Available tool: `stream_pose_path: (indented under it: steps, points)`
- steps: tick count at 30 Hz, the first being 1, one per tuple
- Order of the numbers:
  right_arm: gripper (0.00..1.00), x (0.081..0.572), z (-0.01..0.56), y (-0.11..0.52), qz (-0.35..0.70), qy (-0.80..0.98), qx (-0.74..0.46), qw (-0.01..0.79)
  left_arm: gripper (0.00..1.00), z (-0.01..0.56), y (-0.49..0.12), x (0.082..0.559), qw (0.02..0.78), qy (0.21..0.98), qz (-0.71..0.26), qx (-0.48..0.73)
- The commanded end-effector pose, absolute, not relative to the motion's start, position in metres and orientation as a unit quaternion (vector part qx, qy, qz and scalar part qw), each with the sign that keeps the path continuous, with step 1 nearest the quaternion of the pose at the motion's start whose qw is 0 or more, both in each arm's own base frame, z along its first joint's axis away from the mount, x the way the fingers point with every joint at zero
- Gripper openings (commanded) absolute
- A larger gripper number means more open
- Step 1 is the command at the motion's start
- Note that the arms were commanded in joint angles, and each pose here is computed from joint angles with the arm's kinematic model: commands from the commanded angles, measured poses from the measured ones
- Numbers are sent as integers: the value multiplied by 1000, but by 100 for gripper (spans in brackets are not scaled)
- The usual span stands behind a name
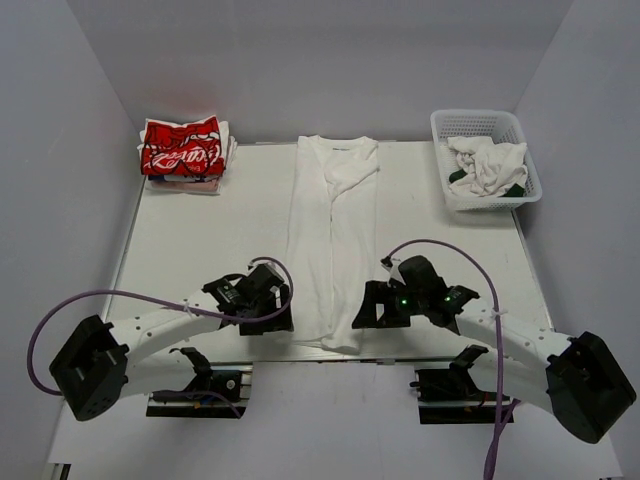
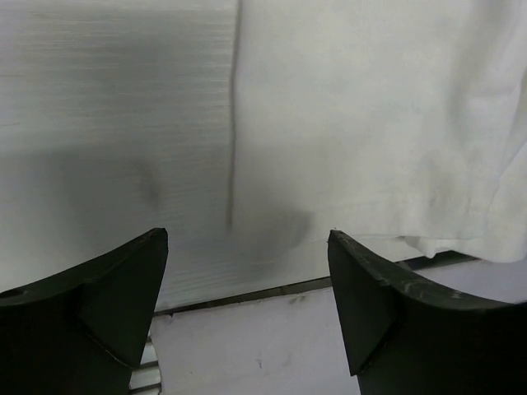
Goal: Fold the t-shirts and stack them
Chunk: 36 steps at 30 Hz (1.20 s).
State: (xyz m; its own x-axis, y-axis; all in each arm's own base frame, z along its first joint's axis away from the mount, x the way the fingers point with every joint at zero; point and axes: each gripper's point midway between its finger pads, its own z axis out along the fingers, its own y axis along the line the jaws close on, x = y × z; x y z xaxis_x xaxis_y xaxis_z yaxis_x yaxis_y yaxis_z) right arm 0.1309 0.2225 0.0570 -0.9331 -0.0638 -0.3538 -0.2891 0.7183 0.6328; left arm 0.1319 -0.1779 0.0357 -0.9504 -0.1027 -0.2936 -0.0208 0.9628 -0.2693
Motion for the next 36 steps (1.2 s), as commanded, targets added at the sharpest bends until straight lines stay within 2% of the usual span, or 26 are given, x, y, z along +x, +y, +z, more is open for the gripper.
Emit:
stream_pose_path:
  steps: [1,3,6,7,10,11,15,16,17,18,20,22,24,25,26,29,36]
  points:
    - [91,114,70,238,403,903,-83,119,87,33,-199,130,139,973,-183,-11]
    - [91,101,57,239,404,908,-76,83,82,23,-200,127,123,976,-179,-9]
    - [91,84,35,235,384,919,-77,40,66,13,-196,121,108,980,-170,-9]
    - [91,83,34,237,388,917,-79,37,58,12,-198,122,112,978,-175,-8]
    - [85,75,30,239,384,919,-87,18,45,6,-197,117,102,979,-175,-7]
    - [84,73,28,239,380,921,-88,17,34,7,-199,119,106,978,-179,-7]
    - [72,74,19,236,364,928,-82,21,9,2,-196,114,99,979,-178,-6]
    - [63,72,17,236,360,929,-82,15,4,2,-196,114,98,979,-179,-11]
    - [58,70,14,235,356,931,-79,8,0,2,-196,114,98,979,-179,-11]
    - [50,68,11,233,352,933,-77,4,0,1,-194,114,98,980,-172,-13]
    - [44,70,5,230,340,938,-73,8,0,1,-194,114,98,980,-172,-13]
    - [29,77,3,231,331,941,-72,22,0,5,-195,116,107,977,-182,-12]
    - [20,80,2,230,326,942,-78,30,0,7,-194,116,113,977,-182,-13]
    - [7,86,6,234,327,941,-80,42,0,11,-195,118,120,975,-189,-12]
    - [0,86,6,234,326,941,-83,43,0,12,-193,118,123,975,-186,-13]
    - [0,90,17,237,322,941,-89,53,0,21,-192,118,129,973,-192,-8]
    - [0,47,51,219,297,950,-95,-23,0,48,-198,108,112,972,-207,10]
